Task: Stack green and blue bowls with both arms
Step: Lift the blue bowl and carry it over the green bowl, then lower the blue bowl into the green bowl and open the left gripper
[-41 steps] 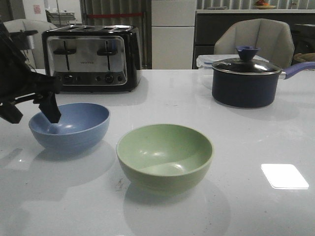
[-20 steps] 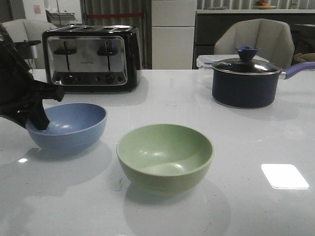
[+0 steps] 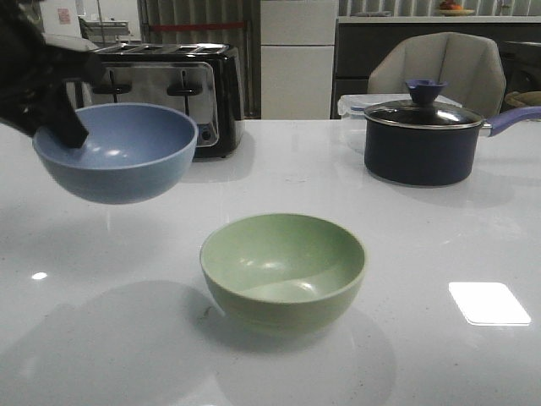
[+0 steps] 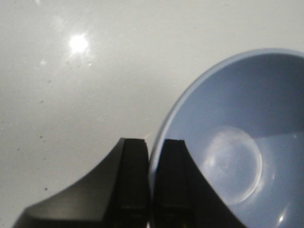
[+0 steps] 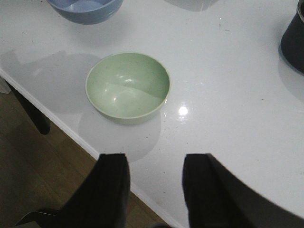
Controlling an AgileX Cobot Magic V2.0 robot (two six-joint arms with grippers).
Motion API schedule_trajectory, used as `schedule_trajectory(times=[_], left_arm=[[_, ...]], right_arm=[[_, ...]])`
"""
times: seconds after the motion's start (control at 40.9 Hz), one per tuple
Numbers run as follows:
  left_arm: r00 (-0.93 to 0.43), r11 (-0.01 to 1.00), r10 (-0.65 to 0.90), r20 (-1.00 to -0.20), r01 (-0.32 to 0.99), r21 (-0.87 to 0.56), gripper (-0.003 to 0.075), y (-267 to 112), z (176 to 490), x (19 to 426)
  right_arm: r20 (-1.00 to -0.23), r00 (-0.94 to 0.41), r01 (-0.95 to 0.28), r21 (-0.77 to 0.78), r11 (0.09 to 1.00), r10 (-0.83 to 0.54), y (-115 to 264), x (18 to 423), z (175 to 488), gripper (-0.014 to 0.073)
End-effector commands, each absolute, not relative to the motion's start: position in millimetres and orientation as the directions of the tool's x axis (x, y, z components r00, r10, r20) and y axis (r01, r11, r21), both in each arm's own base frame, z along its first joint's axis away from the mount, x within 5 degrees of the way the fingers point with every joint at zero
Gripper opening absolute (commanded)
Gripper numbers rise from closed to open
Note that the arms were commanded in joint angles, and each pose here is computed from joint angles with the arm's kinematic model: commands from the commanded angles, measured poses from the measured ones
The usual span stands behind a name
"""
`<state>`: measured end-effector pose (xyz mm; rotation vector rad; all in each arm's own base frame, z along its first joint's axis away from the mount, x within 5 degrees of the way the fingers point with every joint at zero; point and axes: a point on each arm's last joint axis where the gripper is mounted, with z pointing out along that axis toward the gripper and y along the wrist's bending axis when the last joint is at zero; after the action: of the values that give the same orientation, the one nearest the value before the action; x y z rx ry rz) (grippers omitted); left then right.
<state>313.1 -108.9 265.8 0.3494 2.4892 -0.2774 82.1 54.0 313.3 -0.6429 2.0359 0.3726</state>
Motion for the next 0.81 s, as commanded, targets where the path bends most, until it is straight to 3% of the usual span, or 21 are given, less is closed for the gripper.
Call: schedule_trajectory(times=[0.0, 0.293, 0.783], left_arm=[[-0.68, 0.917, 0.191, -0.708, 0.382, -0.119, 0.0093, -125.8, 307.3, 300.2], [-0.628, 0.814, 0.355, -0.693, 0.572, -0.101, 0.0093, -184.3, 327.2, 283.7], [-0.683, 0.771, 0.427, -0.593, 0.618, -0.157, 0.0093, -233.9, 271.3, 290.6]], right_arm=[[-0.902, -0.353, -0.568, -0.005, 0.823, -0.249, 54.7, 85.3, 327.3, 0.0401], [-0.902, -0.353, -0.568, -0.005, 0.823, -0.249, 54.7, 85.3, 327.3, 0.0401], [-0.902, -0.353, -0.568, -0.005, 0.823, -0.249, 54.7, 85.3, 327.3, 0.0401]])
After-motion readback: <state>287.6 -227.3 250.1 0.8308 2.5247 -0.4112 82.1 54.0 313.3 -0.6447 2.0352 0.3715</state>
